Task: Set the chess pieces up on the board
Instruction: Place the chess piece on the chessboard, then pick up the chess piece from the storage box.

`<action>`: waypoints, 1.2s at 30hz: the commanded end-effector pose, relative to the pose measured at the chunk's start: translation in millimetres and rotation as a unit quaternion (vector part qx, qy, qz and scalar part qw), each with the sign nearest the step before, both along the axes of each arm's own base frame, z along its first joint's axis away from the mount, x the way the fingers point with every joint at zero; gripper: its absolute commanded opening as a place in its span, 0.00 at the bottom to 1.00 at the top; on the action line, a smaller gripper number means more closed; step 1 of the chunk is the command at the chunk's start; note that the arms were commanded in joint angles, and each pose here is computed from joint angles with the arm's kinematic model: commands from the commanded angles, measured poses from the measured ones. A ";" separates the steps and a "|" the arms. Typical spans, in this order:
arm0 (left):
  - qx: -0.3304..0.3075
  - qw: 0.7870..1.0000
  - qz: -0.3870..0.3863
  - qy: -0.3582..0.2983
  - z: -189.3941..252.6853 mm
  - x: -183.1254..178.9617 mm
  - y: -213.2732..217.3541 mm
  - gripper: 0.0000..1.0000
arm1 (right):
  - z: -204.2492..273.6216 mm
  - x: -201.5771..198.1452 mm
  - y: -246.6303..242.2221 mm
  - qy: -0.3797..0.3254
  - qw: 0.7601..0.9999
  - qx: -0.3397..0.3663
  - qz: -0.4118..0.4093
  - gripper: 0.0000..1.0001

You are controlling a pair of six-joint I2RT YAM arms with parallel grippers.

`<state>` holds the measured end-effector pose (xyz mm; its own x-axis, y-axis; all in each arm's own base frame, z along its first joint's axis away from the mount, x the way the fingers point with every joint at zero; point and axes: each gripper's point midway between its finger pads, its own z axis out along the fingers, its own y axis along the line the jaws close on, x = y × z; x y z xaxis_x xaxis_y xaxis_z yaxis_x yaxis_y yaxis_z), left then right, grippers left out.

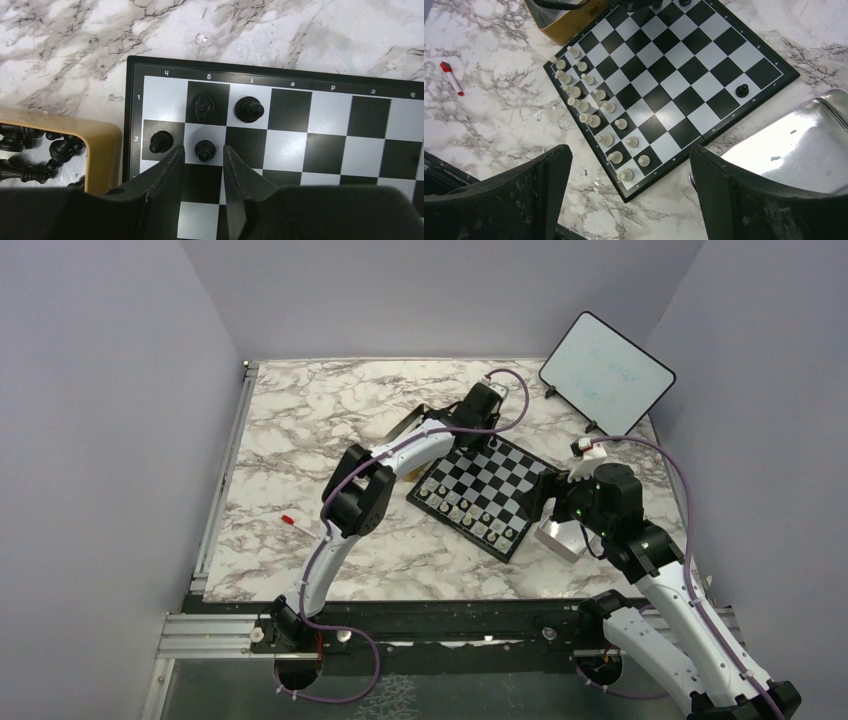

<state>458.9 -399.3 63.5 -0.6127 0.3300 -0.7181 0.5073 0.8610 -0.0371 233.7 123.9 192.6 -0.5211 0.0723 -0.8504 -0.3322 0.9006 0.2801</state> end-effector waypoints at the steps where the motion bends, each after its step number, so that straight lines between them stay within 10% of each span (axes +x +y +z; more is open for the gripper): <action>1: -0.053 0.998 -0.013 -0.028 62.3 -5.7 -8.6 0.36 | 6.4 3.1 2.2 -0.019 1.000 0.004 0.007 0.93; 19: -0.136 0.990 0.004 -0.023 150.5 -24.3 77.4 0.46 | 7.7 5.7 7.4 0.006 0.999 0.035 -0.009 0.88; 27: -0.110 0.991 0.069 -0.016 132.6 -13.5 162.4 0.44 | 5.8 9.9 31.3 0.041 0.995 0.086 0.018 0.73; 36: -0.064 0.993 0.095 -0.022 103.1 24.2 165.4 0.38 | 10.8 7.6 29.1 0.041 0.996 0.079 0.018 0.72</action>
<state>460.7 -233.4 177.9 -0.6369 0.0878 -0.7659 0.3588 0.9131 -0.1938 239.4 149.3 179.9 -0.6315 0.1667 -0.7573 -0.2976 0.8497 0.4352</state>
